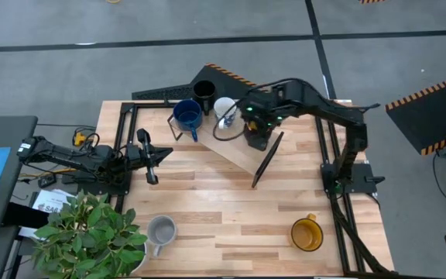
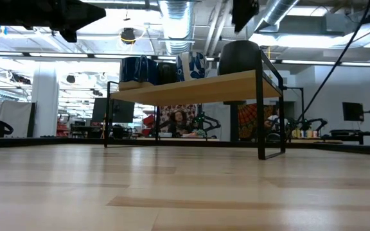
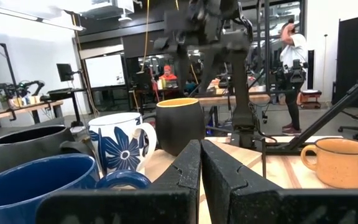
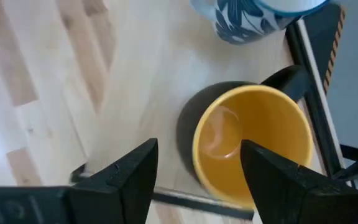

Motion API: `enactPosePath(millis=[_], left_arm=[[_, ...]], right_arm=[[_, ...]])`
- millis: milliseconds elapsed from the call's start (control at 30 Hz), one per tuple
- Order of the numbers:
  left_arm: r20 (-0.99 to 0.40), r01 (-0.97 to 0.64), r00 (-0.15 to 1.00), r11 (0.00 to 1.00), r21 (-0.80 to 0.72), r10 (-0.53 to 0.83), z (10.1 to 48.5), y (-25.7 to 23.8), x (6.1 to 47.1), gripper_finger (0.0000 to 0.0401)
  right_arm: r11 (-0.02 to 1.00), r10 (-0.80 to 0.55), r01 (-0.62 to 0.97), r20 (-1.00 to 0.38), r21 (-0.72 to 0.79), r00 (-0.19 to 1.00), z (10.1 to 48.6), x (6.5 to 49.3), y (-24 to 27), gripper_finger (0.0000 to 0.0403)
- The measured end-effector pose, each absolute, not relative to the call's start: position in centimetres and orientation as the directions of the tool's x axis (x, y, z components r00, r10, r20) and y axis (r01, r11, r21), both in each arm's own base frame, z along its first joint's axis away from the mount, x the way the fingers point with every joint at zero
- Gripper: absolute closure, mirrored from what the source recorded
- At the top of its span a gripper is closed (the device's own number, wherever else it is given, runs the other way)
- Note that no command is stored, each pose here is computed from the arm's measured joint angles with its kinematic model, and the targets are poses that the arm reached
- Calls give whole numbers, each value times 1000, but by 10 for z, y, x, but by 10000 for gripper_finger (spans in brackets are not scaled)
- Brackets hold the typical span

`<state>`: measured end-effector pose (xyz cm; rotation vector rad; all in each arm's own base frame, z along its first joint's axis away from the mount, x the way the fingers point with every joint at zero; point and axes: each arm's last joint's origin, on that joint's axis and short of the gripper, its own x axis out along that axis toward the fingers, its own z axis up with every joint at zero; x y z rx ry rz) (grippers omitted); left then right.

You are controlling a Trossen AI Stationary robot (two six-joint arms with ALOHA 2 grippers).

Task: Place coffee mugs
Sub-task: Put the yellow mug on the shelf

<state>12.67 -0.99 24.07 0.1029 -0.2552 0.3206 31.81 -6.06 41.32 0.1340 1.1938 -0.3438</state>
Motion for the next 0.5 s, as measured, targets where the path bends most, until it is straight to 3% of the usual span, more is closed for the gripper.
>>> enactPosePath(millis=[500], left_arm=[[245, -315, 923, 948, 38, 297, 239, -10, 127, 401]], right_arm=[[923, -341, 349, -766, -163, 544, 472, 250, 19, 148]])
